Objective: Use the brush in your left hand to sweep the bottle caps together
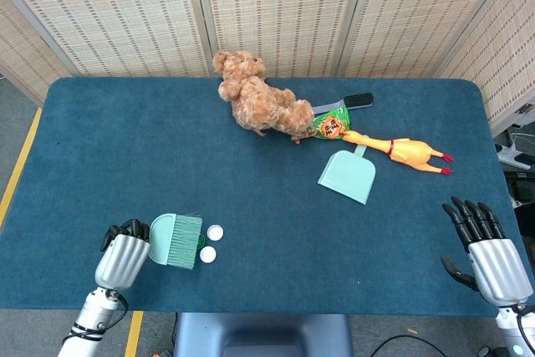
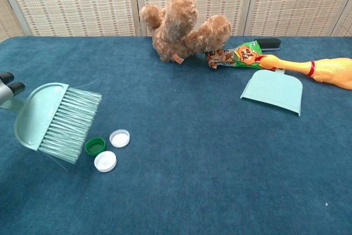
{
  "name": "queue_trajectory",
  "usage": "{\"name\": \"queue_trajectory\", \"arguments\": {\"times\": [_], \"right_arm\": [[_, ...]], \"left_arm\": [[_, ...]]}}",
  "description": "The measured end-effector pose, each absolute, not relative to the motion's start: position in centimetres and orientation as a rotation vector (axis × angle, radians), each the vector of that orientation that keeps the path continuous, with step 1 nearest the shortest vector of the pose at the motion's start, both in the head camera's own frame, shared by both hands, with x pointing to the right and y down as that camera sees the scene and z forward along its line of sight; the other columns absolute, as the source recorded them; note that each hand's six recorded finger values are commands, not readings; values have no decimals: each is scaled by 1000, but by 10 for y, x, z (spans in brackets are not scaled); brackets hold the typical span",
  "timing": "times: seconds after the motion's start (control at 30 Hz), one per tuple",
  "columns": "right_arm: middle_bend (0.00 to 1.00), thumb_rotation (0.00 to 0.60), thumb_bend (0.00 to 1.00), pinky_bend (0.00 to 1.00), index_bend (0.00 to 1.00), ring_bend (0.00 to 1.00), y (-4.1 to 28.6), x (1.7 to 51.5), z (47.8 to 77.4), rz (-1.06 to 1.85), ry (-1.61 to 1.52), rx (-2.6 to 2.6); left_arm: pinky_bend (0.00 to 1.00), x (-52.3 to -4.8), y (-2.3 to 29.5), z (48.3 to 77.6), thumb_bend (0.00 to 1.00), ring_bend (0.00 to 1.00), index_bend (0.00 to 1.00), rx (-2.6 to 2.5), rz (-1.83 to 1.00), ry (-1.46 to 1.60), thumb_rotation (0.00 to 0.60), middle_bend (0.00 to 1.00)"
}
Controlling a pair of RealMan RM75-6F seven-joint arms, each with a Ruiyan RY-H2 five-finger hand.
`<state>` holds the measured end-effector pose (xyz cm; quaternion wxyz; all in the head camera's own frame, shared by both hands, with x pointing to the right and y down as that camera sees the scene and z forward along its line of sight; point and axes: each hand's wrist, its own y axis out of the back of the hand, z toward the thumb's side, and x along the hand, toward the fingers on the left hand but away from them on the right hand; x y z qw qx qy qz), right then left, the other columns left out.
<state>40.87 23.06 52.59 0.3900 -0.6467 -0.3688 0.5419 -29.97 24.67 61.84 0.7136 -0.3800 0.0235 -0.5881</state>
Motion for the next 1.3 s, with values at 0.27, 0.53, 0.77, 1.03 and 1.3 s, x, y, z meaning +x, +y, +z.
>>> {"name": "queue_trajectory", "arguments": {"times": [0.27, 0.53, 0.77, 1.03, 1.3], "right_arm": [[0, 600, 196, 0, 0, 0, 234, 409, 517, 1351, -946, -1677], [0, 600, 196, 0, 0, 0, 236, 411, 514, 1354, -942, -1698], [0, 600, 197, 0, 0, 0, 237, 410, 514, 1354, -936, -1703], [0, 600, 197, 0, 0, 0, 237, 410, 516, 1368, -929, -1702], [0, 600, 196, 0, 0, 0, 237, 411, 519, 1386, -921, -1702]], "left_arm": [[832, -247, 259, 617, 492, 792, 943, -615, -1251, -97, 600, 1000], [832, -190, 283, 613, 491, 791, 943, -529, -1133, -129, 600, 1000], [830, -182, 294, 624, 491, 792, 943, -496, -1105, -182, 600, 1000], [830, -178, 289, 642, 491, 791, 942, -469, -1100, -205, 600, 1000], [830, -183, 278, 660, 491, 792, 942, -411, -1109, -243, 600, 1000]]}}
